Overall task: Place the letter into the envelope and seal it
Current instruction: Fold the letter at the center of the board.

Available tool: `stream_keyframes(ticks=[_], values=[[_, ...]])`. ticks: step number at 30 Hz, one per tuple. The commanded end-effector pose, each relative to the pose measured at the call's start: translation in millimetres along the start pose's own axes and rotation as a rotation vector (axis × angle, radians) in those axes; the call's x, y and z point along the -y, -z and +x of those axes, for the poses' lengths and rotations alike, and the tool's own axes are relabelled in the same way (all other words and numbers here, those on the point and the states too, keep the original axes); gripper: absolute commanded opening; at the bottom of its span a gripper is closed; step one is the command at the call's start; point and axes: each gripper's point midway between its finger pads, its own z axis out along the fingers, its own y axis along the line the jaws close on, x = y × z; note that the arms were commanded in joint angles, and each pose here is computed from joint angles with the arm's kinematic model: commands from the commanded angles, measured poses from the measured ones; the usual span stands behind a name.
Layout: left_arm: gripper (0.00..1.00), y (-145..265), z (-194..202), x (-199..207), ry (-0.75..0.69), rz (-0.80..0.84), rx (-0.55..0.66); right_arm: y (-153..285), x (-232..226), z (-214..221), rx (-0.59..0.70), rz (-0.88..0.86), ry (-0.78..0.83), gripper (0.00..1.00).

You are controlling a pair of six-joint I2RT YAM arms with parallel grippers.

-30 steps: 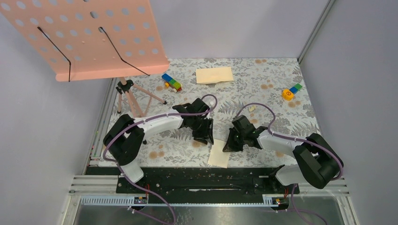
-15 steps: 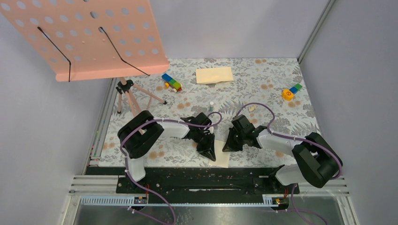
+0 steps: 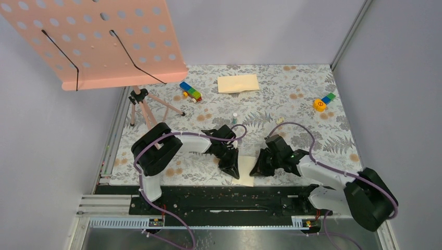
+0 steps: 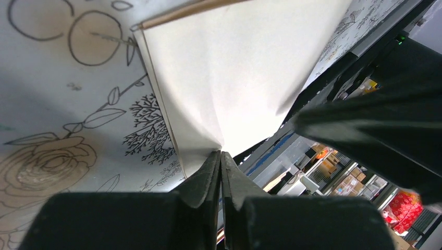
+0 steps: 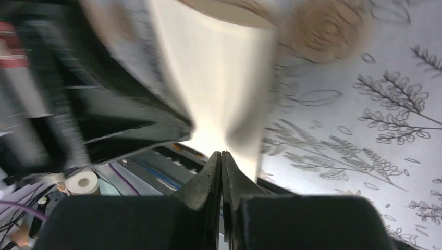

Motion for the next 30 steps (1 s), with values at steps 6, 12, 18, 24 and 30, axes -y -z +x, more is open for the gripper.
stream_keyframes(ticks=[6, 12, 18, 24, 30], values=[[0.05, -0.7, -13.6, -16.2, -0.015, -0.102, 0.074, -5.9, 19.4, 29.4, -0.182, 0.106, -0.018, 0.0], [0.05, 0.4, -18.3, -12.1, -0.016, -0.099, 0.09, 15.6, 12.2, 23.9, -0.111, 0.096, 0.009, 0.0], [0.05, 1.8, -20.6, -9.8, -0.02, -0.091, 0.103, -8.6, 34.3, 17.3, -0.06, 0.147, -0.027, 0.0], [0.05, 0.7, -19.8, -18.5, 0.006, -0.09, 0.112, -30.1, 39.3, 1.6, -0.072, 0.24, -0.005, 0.0], [0.05, 7.0, -29.9, -23.1, 0.027, -0.091, 0.161, -29.5, 43.0, -30.2, 0.074, 0.304, -0.044, 0.0]])
